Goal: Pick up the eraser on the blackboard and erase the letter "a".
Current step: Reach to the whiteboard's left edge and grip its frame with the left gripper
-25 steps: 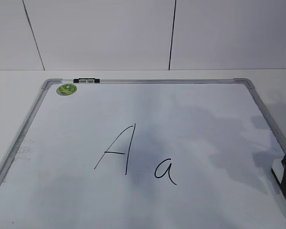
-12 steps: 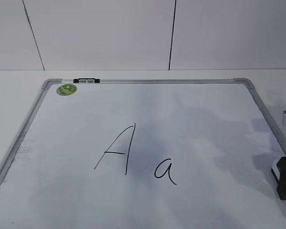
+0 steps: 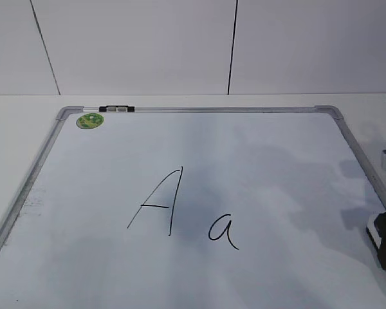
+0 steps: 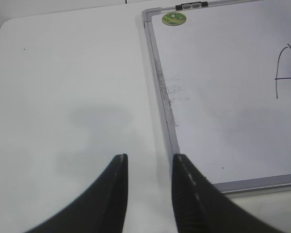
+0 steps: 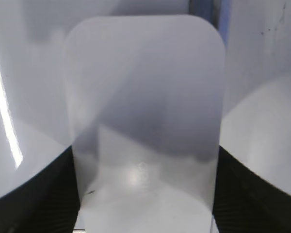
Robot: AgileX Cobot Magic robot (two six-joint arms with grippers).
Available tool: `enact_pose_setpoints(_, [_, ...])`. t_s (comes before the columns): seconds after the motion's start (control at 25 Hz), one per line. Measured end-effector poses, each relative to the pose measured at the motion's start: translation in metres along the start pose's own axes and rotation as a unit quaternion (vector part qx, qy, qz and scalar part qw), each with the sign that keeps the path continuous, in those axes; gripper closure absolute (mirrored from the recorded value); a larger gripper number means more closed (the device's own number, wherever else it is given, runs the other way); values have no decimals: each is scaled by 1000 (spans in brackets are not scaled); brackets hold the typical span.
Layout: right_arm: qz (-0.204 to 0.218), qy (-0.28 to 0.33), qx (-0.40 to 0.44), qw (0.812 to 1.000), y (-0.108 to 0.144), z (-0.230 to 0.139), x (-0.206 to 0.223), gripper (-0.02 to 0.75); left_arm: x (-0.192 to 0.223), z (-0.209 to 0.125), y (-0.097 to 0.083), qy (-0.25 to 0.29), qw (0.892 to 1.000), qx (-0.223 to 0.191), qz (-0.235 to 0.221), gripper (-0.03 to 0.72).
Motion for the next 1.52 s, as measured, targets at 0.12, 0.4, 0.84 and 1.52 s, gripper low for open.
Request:
enact_pose_setpoints(0.12, [0,0,0,1000,0,0,0,194,0,0,0,0,1000,0,0,453])
enact_pose_setpoints(0.4, [0,0,0,1000,0,1,0,206,0,0,0,0,1000,0,0,454])
enact_pose_setpoints(0.84, [19,4,17,1000,4,1,-1,206,0,0,0,0,1000,0,0,454])
enact_pose_setpoints(1.52, [42,-47,-57,996,46,10,-59,206,0,0,0,0,1000,0,0,453])
Point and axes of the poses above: a point on each arm's last joint axis where the gripper is mounted, x pointing out along that axis toward the gripper, y along the wrist's bending axis when the last joint is at zero, z = x × y, the point moved 1 cm from there along x, pointing out along that axis toward the gripper, and after that the axes turned 6 degrees about x, right-handed, at the moved point
